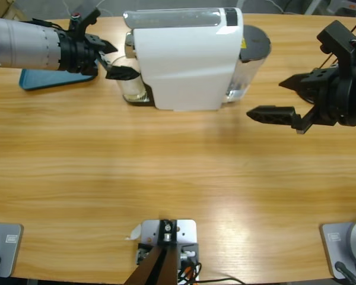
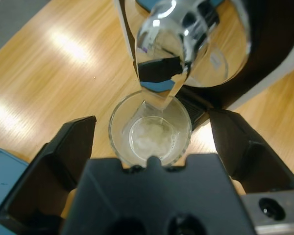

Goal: Pour coffee

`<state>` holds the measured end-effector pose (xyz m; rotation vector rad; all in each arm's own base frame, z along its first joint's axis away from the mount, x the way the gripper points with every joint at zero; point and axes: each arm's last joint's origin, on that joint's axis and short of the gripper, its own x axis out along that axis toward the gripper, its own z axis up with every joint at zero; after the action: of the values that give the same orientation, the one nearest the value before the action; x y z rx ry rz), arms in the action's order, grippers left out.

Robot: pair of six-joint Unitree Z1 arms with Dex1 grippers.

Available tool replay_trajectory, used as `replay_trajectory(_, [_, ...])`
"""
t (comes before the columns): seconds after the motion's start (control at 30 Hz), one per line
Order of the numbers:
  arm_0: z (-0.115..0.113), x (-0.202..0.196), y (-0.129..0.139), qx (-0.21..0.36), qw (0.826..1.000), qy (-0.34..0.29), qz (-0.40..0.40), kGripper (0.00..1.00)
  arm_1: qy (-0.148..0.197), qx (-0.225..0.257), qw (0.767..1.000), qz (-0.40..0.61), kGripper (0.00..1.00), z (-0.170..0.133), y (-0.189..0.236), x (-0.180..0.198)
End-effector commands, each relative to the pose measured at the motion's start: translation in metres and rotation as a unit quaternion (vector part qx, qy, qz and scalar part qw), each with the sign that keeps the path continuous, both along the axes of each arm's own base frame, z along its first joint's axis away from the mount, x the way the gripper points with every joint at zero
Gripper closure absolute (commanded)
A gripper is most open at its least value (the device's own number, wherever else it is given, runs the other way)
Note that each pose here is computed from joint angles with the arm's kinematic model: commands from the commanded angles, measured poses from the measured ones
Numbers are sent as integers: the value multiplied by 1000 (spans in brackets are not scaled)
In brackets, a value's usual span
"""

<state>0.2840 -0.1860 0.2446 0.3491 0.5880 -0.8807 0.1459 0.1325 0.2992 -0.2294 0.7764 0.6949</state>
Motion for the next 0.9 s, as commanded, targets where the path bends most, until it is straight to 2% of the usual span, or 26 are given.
replay_trajectory(0.03, [-26, 11, -6, 14, 1000, 27, -9, 0, 19, -27, 999, 4, 0, -19, 5, 3])
replay_trajectory(0.33, [-40, 9, -6, 21, 999, 44, -14, 0, 21, -30, 999, 3, 0, -21, 6, 4])
replay_trajectory(0.67, [-44, 14, -6, 7, 999, 47, -16, 14, 21, -31, 999, 3, 0, -22, 6, 5])
replay_trajectory(0.7, [-44, 14, -5, 6, 999, 48, -14, 60, 22, -31, 999, 2, 0, -22, 6, 5])
replay_trajectory(0.8, [-43, 14, -4, -2, 998, 56, -5, 294, 21, -30, 999, 1, 0, -22, 7, 5])
replay_trajectory(0.87, [-41, 13, -3, -4, 998, 56, -3, 318, 21, -30, 999, 1, 0, -22, 7, 5])
replay_trajectory(0.9, [-41, 12, -2, -4, 998, 56, -2, 363, 20, -29, 999, 1, 0, -22, 7, 6])
